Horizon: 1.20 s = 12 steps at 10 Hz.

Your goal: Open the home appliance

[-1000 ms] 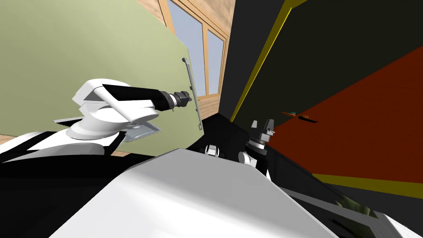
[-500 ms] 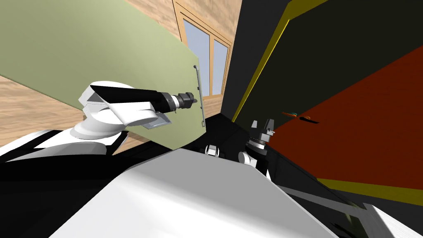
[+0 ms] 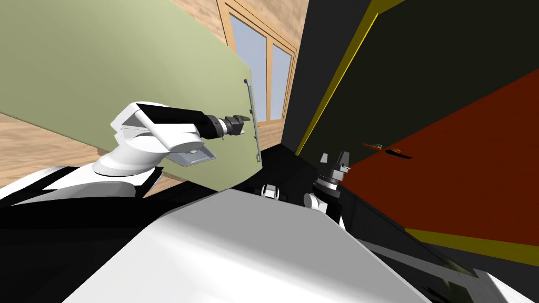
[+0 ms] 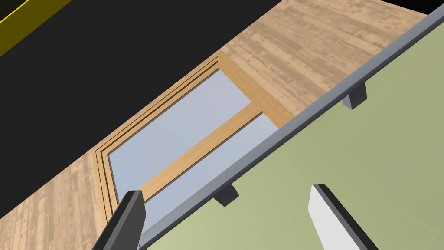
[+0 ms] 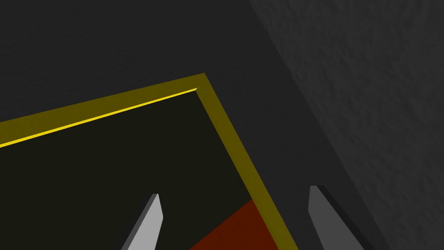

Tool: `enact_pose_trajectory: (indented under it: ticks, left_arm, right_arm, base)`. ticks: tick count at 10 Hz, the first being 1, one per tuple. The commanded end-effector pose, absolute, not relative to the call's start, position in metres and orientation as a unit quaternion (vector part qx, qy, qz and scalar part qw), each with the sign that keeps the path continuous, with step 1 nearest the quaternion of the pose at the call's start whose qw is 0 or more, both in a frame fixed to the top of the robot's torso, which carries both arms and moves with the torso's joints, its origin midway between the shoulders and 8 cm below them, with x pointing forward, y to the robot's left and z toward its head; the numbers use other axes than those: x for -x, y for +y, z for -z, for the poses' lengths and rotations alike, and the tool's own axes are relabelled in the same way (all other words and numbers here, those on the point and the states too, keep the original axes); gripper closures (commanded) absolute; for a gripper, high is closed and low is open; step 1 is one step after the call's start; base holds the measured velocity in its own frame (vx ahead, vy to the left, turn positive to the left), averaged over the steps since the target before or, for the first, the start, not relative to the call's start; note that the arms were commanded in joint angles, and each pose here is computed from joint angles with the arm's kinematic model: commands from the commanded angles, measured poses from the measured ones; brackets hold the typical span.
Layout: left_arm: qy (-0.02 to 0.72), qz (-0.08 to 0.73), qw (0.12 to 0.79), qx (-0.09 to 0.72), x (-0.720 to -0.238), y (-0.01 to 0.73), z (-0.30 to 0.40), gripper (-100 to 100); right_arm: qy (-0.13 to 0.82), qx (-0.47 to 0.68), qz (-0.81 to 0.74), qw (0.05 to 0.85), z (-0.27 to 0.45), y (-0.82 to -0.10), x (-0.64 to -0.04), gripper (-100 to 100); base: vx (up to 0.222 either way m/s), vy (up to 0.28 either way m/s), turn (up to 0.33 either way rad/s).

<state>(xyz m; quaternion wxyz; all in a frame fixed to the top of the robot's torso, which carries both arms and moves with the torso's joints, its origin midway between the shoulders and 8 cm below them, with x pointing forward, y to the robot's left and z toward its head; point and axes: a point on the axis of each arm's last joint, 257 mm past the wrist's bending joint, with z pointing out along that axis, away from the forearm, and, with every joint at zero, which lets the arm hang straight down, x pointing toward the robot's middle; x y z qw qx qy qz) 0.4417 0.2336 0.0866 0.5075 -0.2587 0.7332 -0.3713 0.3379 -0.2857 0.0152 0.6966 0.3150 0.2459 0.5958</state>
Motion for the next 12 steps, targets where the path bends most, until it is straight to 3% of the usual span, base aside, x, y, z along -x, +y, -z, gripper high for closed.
enact_pose_trajectory:
  ticks: [1, 10, 12]
  left_arm:
    - [0.725, 0.360, 0.522, 0.269, -0.452, 0.248, -0.091, -100]
    - [0.708, 0.292, 0.557, 0.322, -0.480, 0.321, -0.102, -100]
    - [0.708, 0.297, 0.555, 0.320, -0.478, 0.318, -0.101, -100]
  right_arm:
    - [0.246, -0.315, -0.596, 0.697, -0.015, -0.286, -0.338, 0]
    - [0.246, -0.315, -0.596, 0.697, -0.015, -0.286, -0.338, 0]
    - [0.246, -0.315, -0.596, 0.697, -0.015, -0.286, -0.338, 0]
  base:
    - [0.202, -0.045, 0.001]
    - [0.194, -0.023, 0.001]
    - [0.063, -0.006, 0.001]
